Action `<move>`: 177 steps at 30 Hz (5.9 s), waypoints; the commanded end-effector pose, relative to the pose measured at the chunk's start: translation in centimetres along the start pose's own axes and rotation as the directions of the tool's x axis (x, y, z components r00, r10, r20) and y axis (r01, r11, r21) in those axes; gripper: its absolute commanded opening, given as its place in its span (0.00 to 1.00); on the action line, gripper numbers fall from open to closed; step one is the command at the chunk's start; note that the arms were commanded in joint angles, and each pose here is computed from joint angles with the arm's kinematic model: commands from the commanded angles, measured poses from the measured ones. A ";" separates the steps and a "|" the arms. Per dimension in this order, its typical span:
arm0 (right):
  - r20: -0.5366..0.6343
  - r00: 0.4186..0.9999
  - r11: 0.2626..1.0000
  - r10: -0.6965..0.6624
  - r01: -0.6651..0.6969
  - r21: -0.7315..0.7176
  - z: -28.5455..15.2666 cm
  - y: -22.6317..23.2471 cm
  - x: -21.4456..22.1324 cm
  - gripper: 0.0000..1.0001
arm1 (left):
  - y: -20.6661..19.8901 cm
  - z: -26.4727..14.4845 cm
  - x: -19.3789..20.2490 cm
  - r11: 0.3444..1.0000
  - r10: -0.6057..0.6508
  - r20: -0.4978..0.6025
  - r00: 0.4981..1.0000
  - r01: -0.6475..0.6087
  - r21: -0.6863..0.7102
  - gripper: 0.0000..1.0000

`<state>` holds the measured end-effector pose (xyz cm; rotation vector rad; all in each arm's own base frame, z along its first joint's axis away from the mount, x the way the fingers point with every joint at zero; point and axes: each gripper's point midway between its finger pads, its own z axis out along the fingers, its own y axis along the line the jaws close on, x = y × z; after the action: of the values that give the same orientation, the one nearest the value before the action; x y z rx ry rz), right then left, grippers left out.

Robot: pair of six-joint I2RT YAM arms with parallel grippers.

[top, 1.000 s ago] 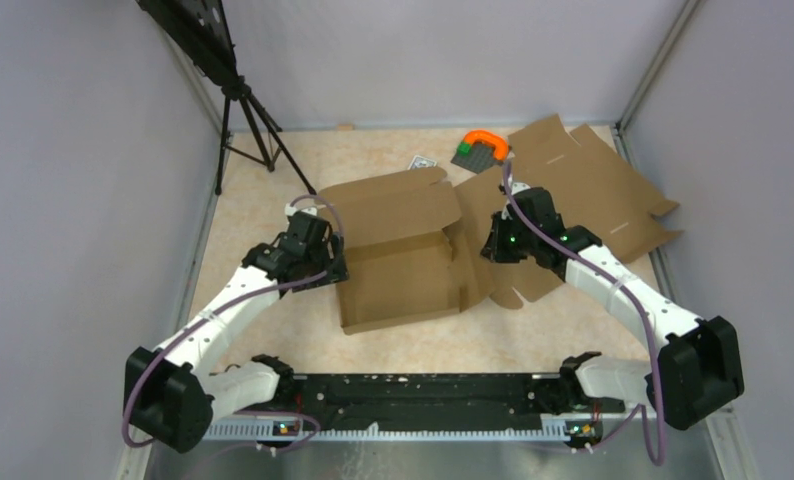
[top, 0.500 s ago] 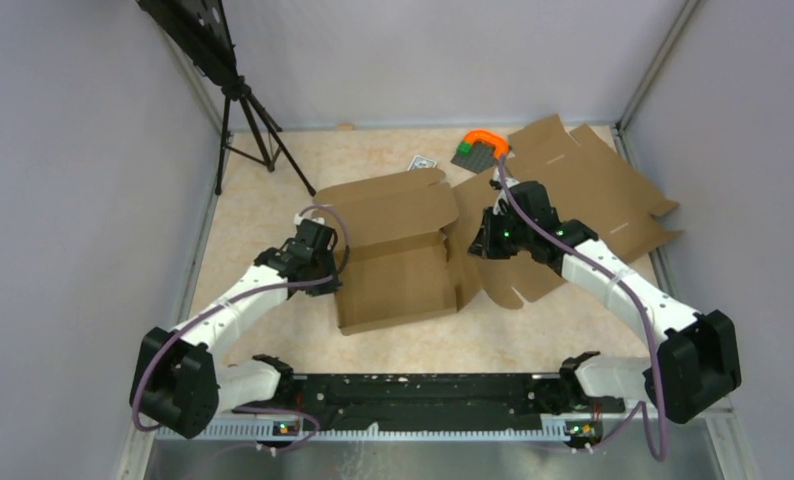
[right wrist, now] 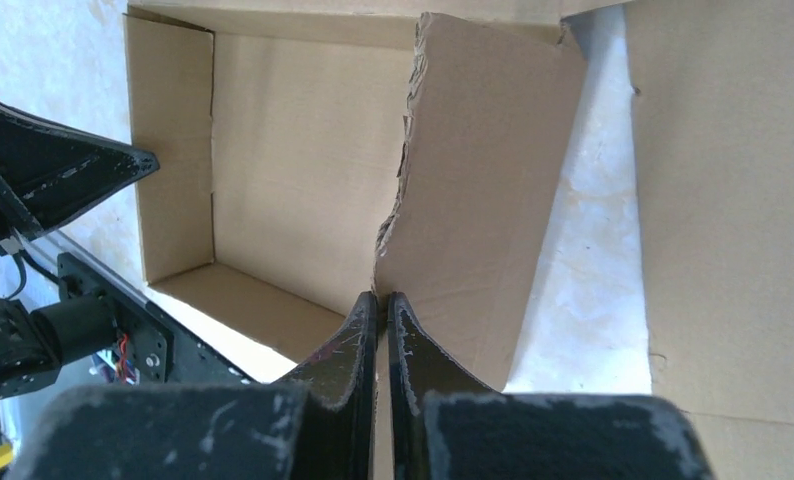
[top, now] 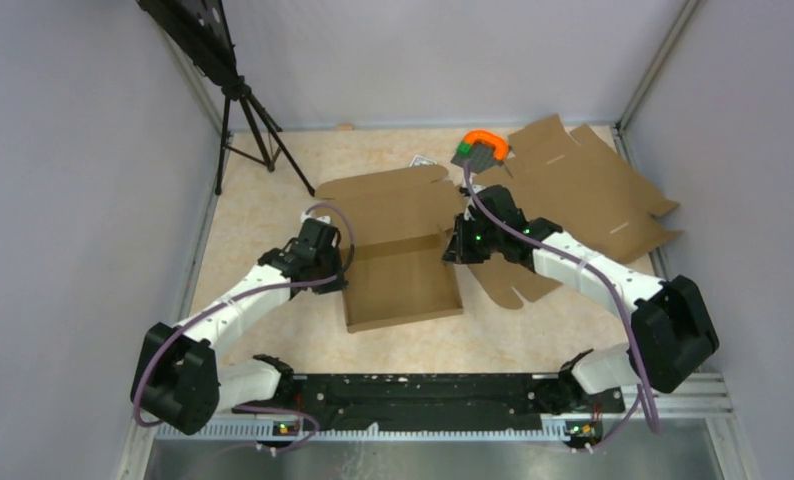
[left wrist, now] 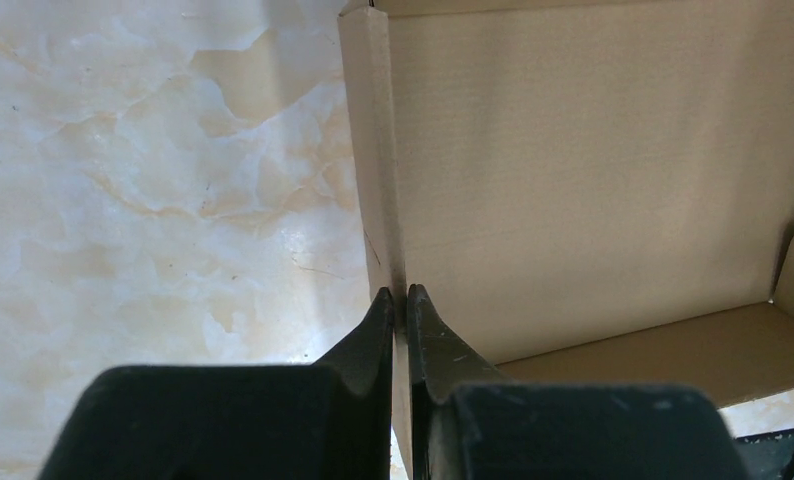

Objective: Fold the paper box

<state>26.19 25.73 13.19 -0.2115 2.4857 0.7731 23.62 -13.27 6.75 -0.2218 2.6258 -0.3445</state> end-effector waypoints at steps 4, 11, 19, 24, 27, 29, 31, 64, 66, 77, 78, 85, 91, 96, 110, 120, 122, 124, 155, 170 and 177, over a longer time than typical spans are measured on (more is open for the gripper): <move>0.005 1.000 0.996 -0.024 0.024 -0.085 1.7 2.3 -0.4 0.11 | -1.7 0.1 -0.5 0.997 -0.001 0.029 1.000 -0.001 0.071 0.03; 0.027 0.997 0.998 -0.066 0.066 -0.015 0.9 0.6 0.0 0.40 | -1.7 -0.2 -0.7 0.998 0.006 0.035 0.999 -0.008 0.070 0.04; -0.013 0.998 0.998 -0.066 0.066 0.001 1.4 -0.7 0.8 0.40 | -1.6 -0.2 -0.6 0.997 0.007 0.033 0.999 -0.009 0.070 0.04; -0.043 0.997 0.998 -0.057 0.056 -0.007 2.1 -1.1 1.9 0.43 | -1.6 -0.2 -0.5 0.997 0.006 0.032 0.999 -0.009 0.072 0.04; -0.066 0.997 0.999 -0.050 0.049 -0.011 2.8 -1.5 2.7 0.45 | -1.6 -0.2 -0.5 0.997 0.007 0.033 0.999 -0.009 0.072 0.03; -0.078 0.996 0.999 -0.046 0.047 0.005 3.2 -1.9 3.0 0.46 | -1.6 -0.2 -0.5 0.997 0.007 0.032 0.999 -0.009 0.073 0.03; -0.091 0.994 0.998 -0.057 0.061 0.034 3.3 -2.4 3.0 0.50 | -1.6 -0.2 -0.5 0.997 0.008 0.031 0.999 -0.011 0.073 0.03; -0.316 0.914 0.782 -0.255 0.387 0.489 4.0 -6.9 4.4 0.56 | -2.0 -0.2 -0.5 0.995 -0.004 0.035 0.999 0.001 0.097 0.03; -0.303 0.915 0.785 -0.267 0.389 0.482 3.9 -6.1 3.8 0.57 | -2.1 -0.2 -0.6 0.995 -0.005 0.035 0.999 0.002 0.101 0.03; -0.149 0.943 0.916 -0.297 0.325 0.234 2.6 1.5 0.5 0.57 | -2.3 -0.1 -0.4 0.994 -0.005 0.028 1.000 0.002 0.107 0.03; -0.134 0.944 0.921 -0.300 0.323 0.218 2.2 2.0 0.2 0.57 | -2.2 -0.1 -0.5 0.994 -0.005 0.028 1.000 0.002 0.106 0.03; -0.062 0.949 0.907 -0.308 0.313 0.280 -1.5 1.8 -1.5 0.63 | -2.2 -0.1 -0.5 0.994 -0.006 0.029 1.000 0.002 0.105 0.03; -0.087 0.957 0.867 -0.276 0.287 0.407 -3.1 -3.2 0.0 0.61 | -2.3 -0.2 -0.5 0.994 -0.005 0.030 1.000 0.002 0.110 0.03; -0.096 0.969 0.869 -0.227 0.246 0.429 -2.4 -5.5 1.1 0.82 | -2.4 -0.3 -0.6 0.994 -0.006 0.034 0.999 0.002 0.112 0.03; -0.158 0.977 0.922 -0.141 0.188 0.339 2.3 -6.5 3.3 0.75 | -2.7 -0.4 -0.5 0.991 -0.027 0.054 0.998 0.019 0.136 0.10; -0.252 0.955 0.832 -0.154 0.263 0.489 2.6 -10.5 5.1 0.56 | -2.6 -0.7 -0.7 0.989 -0.047 0.099 0.994 0.033 0.145 0.09; -0.260 0.952 0.811 -0.164 0.280 0.513 2.6 -10.8 5.0 0.56 | -2.8 -0.6 -0.7 0.987 -0.049 0.106 0.993 0.032 0.160 0.09; -0.265 0.949 0.797 -0.172 0.292 0.529 2.6 -10.9 5.0 0.55 | -3.0 -0.7 -0.7 0.983 -0.054 0.118 0.992 0.032 0.180 0.09; -0.213 0.951 0.749 -0.222 0.306 0.587 3.3 -9.6 2.0 0.44 | -2.7 -0.5 -0.1 0.987 -0.034 0.101 0.994 0.017 0.158 0.09; -0.220 0.957 0.787 -0.189 0.282 0.549 3.8 -9.4 2.6 0.39 | -2.5 -0.8 -0.1 0.990 -0.019 0.100 0.995 0.005 0.144 0.09; -0.280 0.940 0.761 -0.193 0.324 0.562 3.8 -10.4 3.8 0.37 | -2.2 -0.7 -0.5 0.993 -0.020 0.119 0.993 0.006 0.122 0.09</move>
<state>27.67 19.58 3.89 -0.3839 2.6613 -0.1515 23.04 -15.17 6.96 -0.2155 2.5120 -0.4966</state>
